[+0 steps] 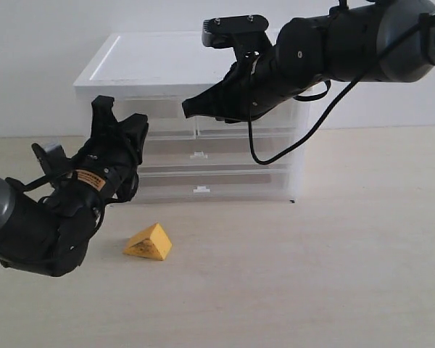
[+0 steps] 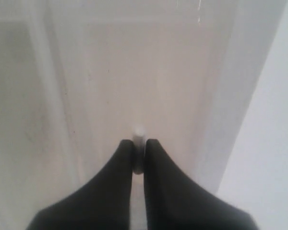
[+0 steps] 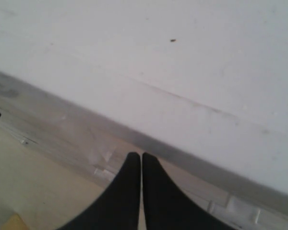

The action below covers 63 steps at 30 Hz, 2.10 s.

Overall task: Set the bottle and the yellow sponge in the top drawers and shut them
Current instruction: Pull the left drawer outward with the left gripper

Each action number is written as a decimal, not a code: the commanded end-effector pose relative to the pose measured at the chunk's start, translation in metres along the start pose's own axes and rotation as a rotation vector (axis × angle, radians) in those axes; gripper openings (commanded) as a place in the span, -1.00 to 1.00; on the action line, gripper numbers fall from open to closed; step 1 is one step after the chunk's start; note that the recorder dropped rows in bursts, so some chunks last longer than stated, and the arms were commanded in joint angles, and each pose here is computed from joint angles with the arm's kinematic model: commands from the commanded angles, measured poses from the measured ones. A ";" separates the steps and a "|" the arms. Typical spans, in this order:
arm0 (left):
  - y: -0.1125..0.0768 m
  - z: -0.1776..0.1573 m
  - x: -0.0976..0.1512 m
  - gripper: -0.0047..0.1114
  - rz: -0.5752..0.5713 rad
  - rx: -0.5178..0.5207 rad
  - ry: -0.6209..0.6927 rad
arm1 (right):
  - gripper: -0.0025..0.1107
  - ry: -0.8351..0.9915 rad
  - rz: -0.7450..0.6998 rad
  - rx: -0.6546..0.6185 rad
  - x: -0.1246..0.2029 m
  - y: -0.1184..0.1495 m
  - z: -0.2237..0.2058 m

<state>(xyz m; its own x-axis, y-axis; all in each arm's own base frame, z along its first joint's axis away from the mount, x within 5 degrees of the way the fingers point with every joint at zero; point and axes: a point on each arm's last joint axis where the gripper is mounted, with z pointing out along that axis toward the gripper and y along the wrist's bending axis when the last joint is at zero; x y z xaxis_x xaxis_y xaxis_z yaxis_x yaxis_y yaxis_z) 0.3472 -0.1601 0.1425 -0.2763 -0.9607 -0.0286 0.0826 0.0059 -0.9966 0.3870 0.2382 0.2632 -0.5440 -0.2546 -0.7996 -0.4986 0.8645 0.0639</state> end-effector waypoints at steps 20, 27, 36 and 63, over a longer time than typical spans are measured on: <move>-0.023 -0.041 0.016 -0.85 0.143 -0.011 0.043 | -0.96 -0.040 -0.003 0.015 -0.006 -0.007 -0.002; -0.023 -0.048 0.029 -0.85 0.122 -0.021 0.071 | -0.96 -0.036 -0.003 0.015 -0.005 -0.007 -0.002; -0.021 -0.055 0.040 -0.85 0.143 -0.034 0.091 | -0.96 -0.023 -0.003 0.015 -0.004 -0.007 -0.002; -0.027 -0.088 0.028 -0.85 0.189 -0.065 0.108 | -0.96 -0.044 -0.003 0.015 -0.006 -0.007 -0.002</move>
<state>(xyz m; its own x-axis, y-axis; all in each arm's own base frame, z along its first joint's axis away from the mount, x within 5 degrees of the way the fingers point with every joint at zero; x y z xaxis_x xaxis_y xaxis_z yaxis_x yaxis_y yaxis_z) 0.2582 -0.1597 0.1573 -0.3418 -0.9223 -0.1803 0.0307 0.1808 -0.9830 0.3867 0.2372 0.2622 -0.5523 -0.2614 -0.7916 -0.4982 0.8648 0.0620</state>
